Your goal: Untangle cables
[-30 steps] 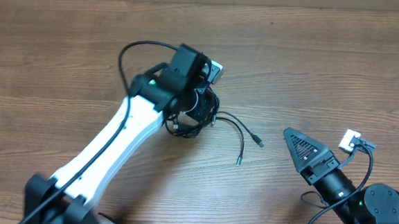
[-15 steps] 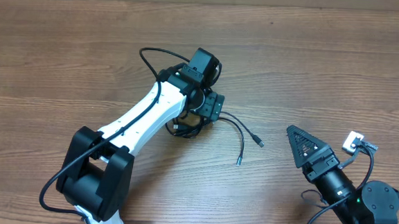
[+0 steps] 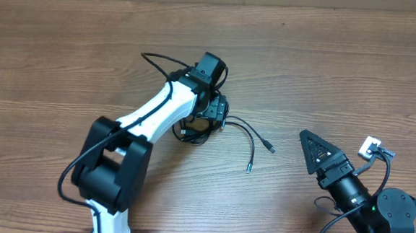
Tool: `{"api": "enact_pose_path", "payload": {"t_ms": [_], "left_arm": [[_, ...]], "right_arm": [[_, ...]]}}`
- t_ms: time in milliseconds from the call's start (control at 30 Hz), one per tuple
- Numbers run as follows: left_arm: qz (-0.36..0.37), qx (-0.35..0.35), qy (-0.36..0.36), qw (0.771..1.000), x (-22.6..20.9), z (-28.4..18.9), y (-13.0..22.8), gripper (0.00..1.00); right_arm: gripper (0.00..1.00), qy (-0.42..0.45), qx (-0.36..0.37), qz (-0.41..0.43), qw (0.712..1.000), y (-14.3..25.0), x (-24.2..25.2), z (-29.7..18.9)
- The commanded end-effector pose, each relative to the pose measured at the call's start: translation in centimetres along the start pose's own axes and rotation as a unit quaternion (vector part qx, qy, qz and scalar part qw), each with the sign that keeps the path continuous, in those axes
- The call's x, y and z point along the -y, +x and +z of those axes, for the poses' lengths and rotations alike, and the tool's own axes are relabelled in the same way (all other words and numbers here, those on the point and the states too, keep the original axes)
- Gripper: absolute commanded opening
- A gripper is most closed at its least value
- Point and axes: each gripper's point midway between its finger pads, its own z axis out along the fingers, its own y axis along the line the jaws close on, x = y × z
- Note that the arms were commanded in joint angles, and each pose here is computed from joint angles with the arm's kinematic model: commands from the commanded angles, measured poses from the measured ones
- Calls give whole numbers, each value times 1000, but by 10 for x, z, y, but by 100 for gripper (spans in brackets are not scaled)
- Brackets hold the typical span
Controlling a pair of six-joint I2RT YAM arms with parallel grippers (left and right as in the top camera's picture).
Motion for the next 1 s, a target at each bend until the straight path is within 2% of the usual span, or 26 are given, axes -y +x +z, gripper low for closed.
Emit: {"api": "enact_pose_path", "payload": {"t_ms": [0,167,267,433,967], "left_arm": [[-13,-7,9,1000,5,13,-1,85],[-13,-7,13,1000,7,19,-2,79],[-13,1,16,1000,8,19,-5,66],[-14,6,19,1000,10,19,-8,57],[-12,-2,16,1000,9,30,-1,54]], "right_arm": [[100,-6,11,-11,1000,-5,-7,-3],[100,-4,14,-13,1000,-6,-6,-3],[100,-4,14,-13,1000,-6,-6,-3],[100,-4,14,-13,1000,-6,-6,-3],[100,-4,14,-13,1000,-6,-6,-3]]}}
